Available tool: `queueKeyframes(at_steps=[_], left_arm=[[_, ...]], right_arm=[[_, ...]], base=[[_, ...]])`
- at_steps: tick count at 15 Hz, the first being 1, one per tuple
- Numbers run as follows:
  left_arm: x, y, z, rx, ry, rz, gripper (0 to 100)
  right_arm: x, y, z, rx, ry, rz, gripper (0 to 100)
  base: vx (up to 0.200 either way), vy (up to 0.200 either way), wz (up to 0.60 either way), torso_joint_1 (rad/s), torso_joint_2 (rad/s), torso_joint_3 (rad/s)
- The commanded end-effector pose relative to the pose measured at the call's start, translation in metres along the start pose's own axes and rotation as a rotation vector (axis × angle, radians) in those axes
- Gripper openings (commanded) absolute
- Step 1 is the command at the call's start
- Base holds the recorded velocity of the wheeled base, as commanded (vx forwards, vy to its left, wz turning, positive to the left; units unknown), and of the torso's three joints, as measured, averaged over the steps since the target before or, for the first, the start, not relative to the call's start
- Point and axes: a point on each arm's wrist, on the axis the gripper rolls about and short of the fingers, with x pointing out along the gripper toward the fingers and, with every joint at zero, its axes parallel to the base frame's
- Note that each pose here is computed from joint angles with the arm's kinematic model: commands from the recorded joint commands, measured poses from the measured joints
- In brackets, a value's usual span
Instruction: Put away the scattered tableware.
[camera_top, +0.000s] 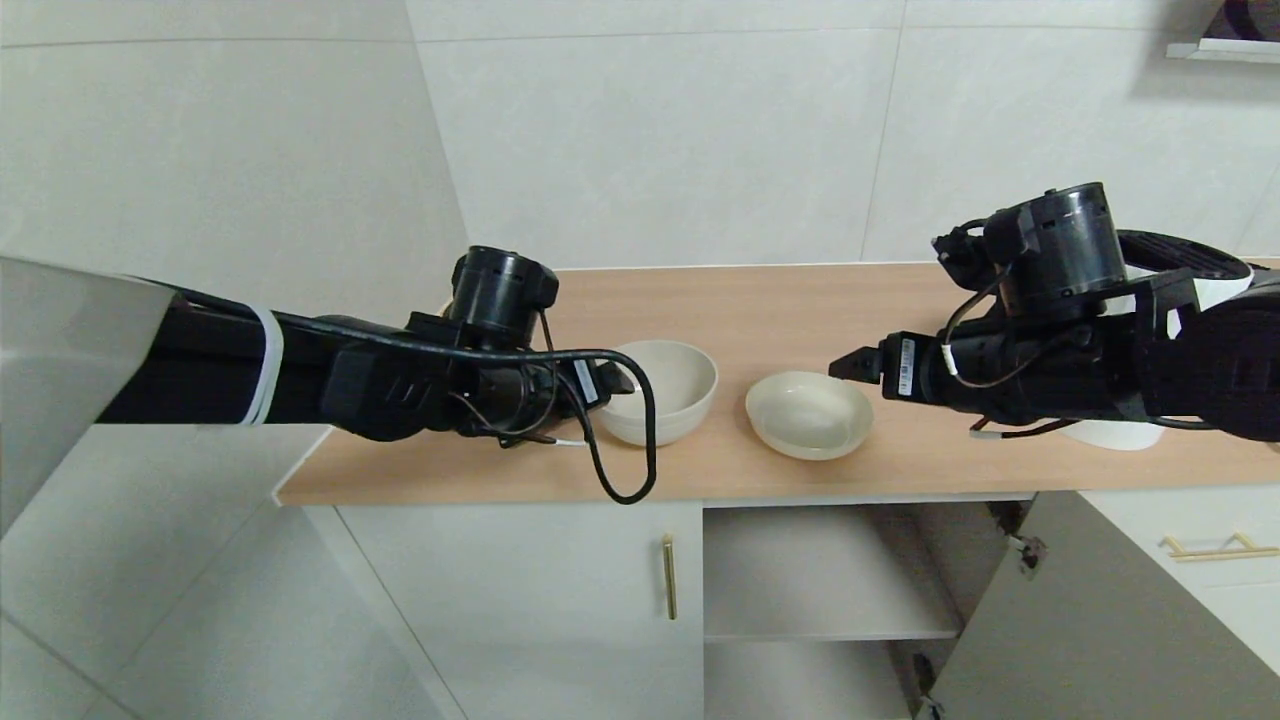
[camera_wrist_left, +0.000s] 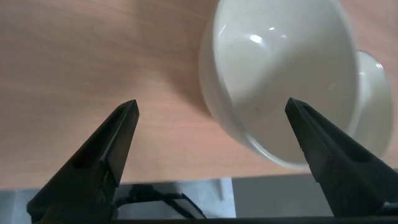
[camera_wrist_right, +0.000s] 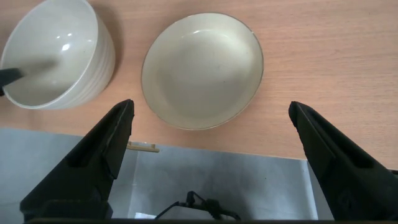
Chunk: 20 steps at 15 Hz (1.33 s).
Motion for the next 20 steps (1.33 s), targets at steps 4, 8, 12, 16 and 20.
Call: queueKeyframes(at_steps=[4, 8, 12, 16, 20], left_arm=[[0.006, 0.002, -0.003, 0.000, -0.001, 0.005, 0], [-0.001, 0.000, 0.000, -0.001, -0.012, -0.003, 0], [-0.024, -0.001, 0.004, 0.000, -0.025, -0.036, 0], [-0.029, -0.001, 0.004, 0.003, -0.028, -0.040, 0], [-0.043, -0.002, 0.007, 0.007, -0.042, -0.059, 0]], right_arm=[[-0.001, 0.000, 0.000, -0.001, 0.000, 0.000, 100], [0.000, -0.001, 0.001, 0.000, -0.003, -0.003, 100], [0.003, -0.002, 0.000, -0.002, 0.002, -0.008, 100], [0.036, -0.003, -0.013, -0.026, 0.048, -0.091, 100], [0.072, -0.010, -0.025, -0.025, 0.086, -0.157, 100]], base=[[0.000, 0.000, 0.00, 0.000, 0.00, 0.000], [0.000, 0.000, 0.00, 0.000, 0.00, 0.000], [0.000, 0.000, 0.00, 0.000, 0.00, 0.000], [0.000, 0.000, 0.00, 0.000, 0.00, 0.000], [0.000, 0.000, 0.00, 0.000, 0.00, 0.000]])
